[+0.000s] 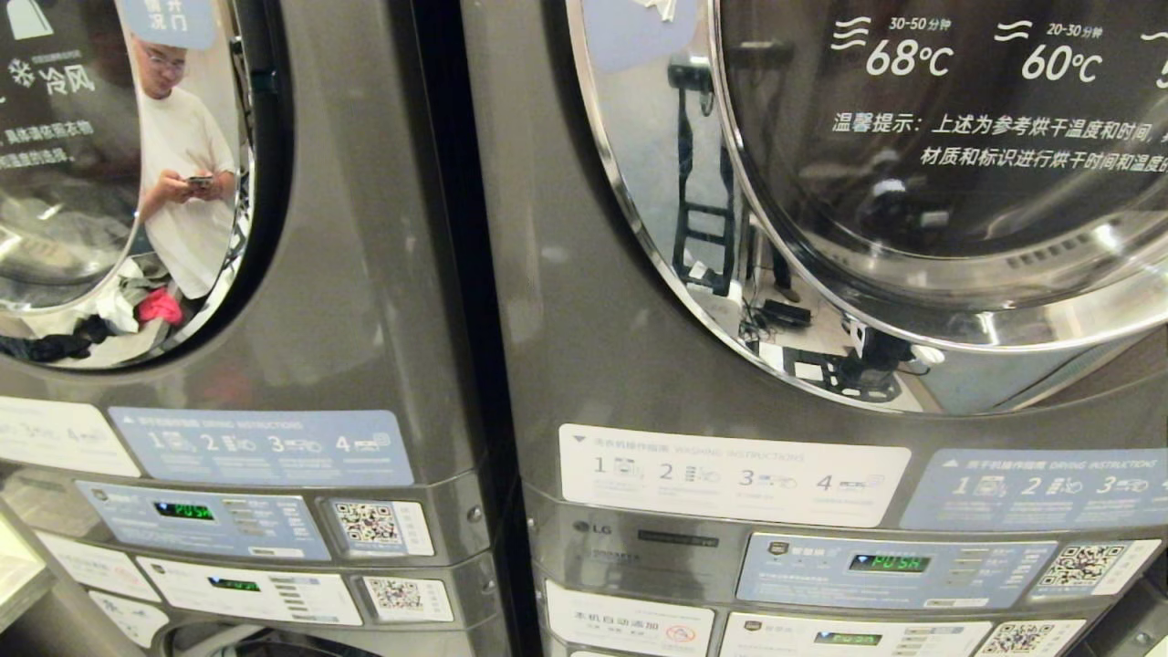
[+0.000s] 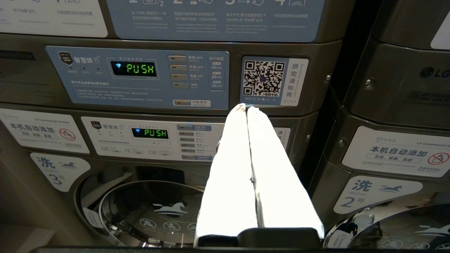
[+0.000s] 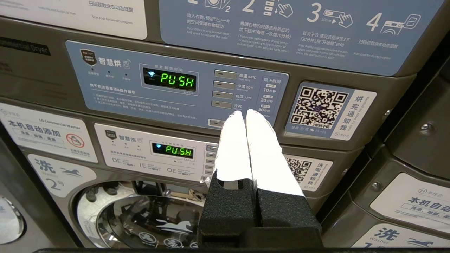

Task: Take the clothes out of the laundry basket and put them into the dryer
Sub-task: Open the dryer

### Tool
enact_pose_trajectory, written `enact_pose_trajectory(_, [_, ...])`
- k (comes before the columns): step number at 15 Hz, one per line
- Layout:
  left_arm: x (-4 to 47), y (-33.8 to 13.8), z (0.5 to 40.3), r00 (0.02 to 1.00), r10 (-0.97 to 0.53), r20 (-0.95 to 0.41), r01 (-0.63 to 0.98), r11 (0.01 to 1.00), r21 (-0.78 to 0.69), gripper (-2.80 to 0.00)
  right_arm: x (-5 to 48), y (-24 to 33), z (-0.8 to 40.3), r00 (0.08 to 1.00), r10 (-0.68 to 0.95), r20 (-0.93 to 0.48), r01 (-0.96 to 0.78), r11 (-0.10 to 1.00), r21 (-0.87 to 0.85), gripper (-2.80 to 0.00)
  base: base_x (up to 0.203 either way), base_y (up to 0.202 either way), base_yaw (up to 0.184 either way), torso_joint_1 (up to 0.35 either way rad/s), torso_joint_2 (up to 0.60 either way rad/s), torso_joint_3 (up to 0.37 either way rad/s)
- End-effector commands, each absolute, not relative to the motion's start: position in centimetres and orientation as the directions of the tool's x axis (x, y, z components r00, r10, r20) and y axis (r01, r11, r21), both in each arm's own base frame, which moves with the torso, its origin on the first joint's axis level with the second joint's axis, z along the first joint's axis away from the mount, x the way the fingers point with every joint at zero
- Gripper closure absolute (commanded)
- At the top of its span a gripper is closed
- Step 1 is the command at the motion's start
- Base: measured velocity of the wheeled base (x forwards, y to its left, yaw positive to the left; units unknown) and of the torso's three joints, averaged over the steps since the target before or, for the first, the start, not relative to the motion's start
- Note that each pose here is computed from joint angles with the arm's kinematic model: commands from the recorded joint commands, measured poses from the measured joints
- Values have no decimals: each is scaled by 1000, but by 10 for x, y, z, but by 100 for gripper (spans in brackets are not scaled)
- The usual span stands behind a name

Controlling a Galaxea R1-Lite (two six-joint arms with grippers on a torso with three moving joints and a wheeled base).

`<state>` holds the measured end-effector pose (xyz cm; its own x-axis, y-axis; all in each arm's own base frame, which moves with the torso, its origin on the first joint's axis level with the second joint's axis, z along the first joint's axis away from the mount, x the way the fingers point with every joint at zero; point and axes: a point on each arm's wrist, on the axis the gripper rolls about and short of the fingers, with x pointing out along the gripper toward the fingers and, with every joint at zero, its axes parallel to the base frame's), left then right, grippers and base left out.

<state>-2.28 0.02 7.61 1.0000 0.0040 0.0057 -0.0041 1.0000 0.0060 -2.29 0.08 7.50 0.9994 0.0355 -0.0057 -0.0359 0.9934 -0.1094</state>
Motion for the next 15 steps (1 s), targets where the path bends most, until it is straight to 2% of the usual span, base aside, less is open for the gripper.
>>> enact_pose_trajectory(1, [-23, 0, 76, 1000, 5, 6, -5, 1000, 5, 0, -23, 1, 75, 999, 37, -2, -37, 992, -121, 0, 0, 0, 0, 0, 0, 0])
enact_pose_trajectory(4, [-23, 0, 76, 1000, 5, 5, -5, 1000, 5, 0, -28, 1, 94, 998, 22, 54, -15, 992, -127, 0, 0, 0, 0, 0, 0, 0])
enact_pose_trajectory(6, [-23, 0, 76, 1000, 5, 5, -5, 1000, 5, 0, -36, 1, 147, 992, 34, 121, -18, 991, -131, 0, 0, 0, 0, 0, 0, 0])
enact_pose_trajectory(8, [-23, 0, 76, 1000, 5, 6, -5, 1000, 5, 0, -23, 2, 216, 989, 86, 118, -74, 991, -107, 0, 0, 0, 0, 0, 0, 0])
enact_pose_trajectory(10, [-23, 0, 76, 1000, 5, 6, -5, 1000, 5, 0, 1, 5, 289, 963, 220, 154, -212, 975, -68, 0, 0, 0, 0, 0, 0, 0])
enact_pose_trajectory(11, [-23, 0, 77, 1000, 5, 8, -5, 1000, 4, 0, 17, 8, 315, 926, 348, 148, -343, 937, -58, 0, 0, 0, 0, 0, 0, 0])
enact_pose_trajectory(13, [-23, 0, 76, 1000, 5, 6, -5, 1000, 3, 0, 48, 14, 345, 796, 595, 109, -594, 803, -48, 0, 0, 0, 0, 0, 0, 0])
enact_pose_trajectory(15, [-23, 0, 76, 1000, 5, 6, -5, 1000, 3, 0, 82, 17, 361, 692, 718, 71, -719, 695, -23, 0, 0, 0, 0, 0, 0, 0])
